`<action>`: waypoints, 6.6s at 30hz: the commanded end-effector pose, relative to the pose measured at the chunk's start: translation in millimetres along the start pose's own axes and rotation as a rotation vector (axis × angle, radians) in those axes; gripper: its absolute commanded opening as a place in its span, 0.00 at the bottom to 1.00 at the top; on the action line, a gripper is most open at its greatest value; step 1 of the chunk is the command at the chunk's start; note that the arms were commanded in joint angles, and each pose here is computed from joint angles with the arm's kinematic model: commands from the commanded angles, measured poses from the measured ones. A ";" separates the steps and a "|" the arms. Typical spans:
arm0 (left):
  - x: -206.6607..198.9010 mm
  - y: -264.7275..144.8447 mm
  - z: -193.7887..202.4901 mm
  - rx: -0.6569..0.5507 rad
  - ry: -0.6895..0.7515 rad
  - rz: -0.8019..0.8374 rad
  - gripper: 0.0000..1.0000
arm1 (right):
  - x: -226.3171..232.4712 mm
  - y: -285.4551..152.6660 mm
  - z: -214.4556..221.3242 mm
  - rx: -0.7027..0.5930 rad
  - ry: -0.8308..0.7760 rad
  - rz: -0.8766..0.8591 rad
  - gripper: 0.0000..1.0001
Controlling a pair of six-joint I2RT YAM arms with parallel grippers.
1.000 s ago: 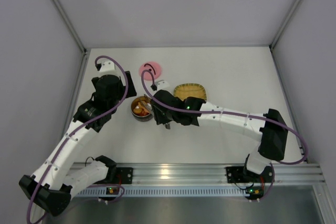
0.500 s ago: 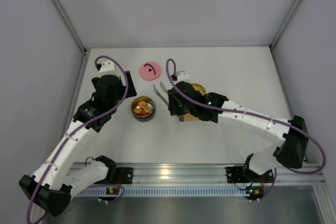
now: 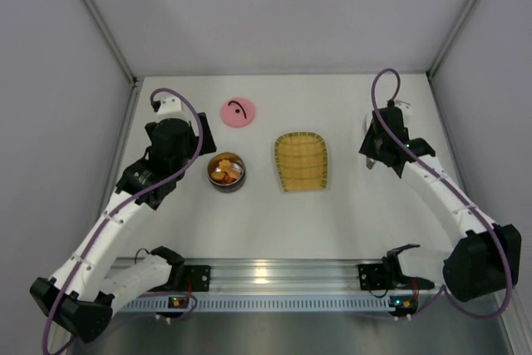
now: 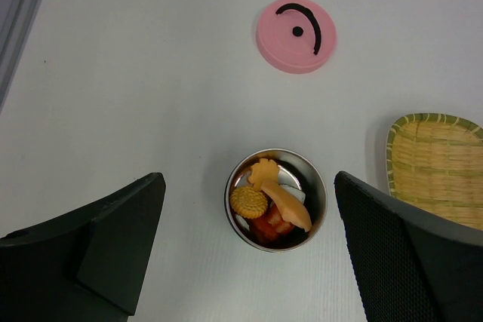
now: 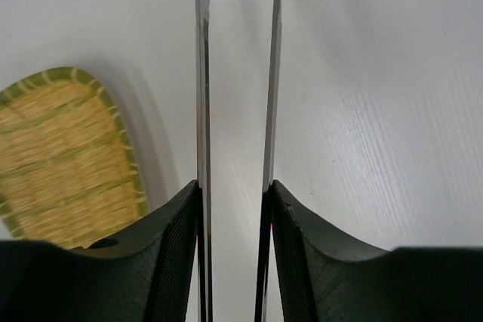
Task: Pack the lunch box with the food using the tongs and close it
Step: Place the clamp at the center of the board, then pick up the box lid from the center of the board, then close the box lid on the packing box.
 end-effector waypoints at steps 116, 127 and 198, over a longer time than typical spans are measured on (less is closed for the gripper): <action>-107.6 327.6 34.2 0.307 -0.228 -0.225 0.68 | 125.2 -47.2 1.8 -0.104 -0.219 -0.599 0.78; -105.9 330.8 52.0 0.348 -0.213 -0.236 0.40 | 120.0 -40.9 10.5 -0.090 -0.223 -0.587 0.78; -52.6 51.3 65.3 0.323 -0.057 0.071 0.00 | 90.1 -44.2 13.5 -0.094 -0.181 -0.525 0.79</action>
Point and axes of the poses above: each gripper's point midway between its finger pads, its own y axis out along the fingers, its own x axis along the line the jaws close on, z = x × y, the point moved 7 cm from there along -y, back along the fingers, and after that the axes turned 11 degrees about y, right-handed, at the moved point
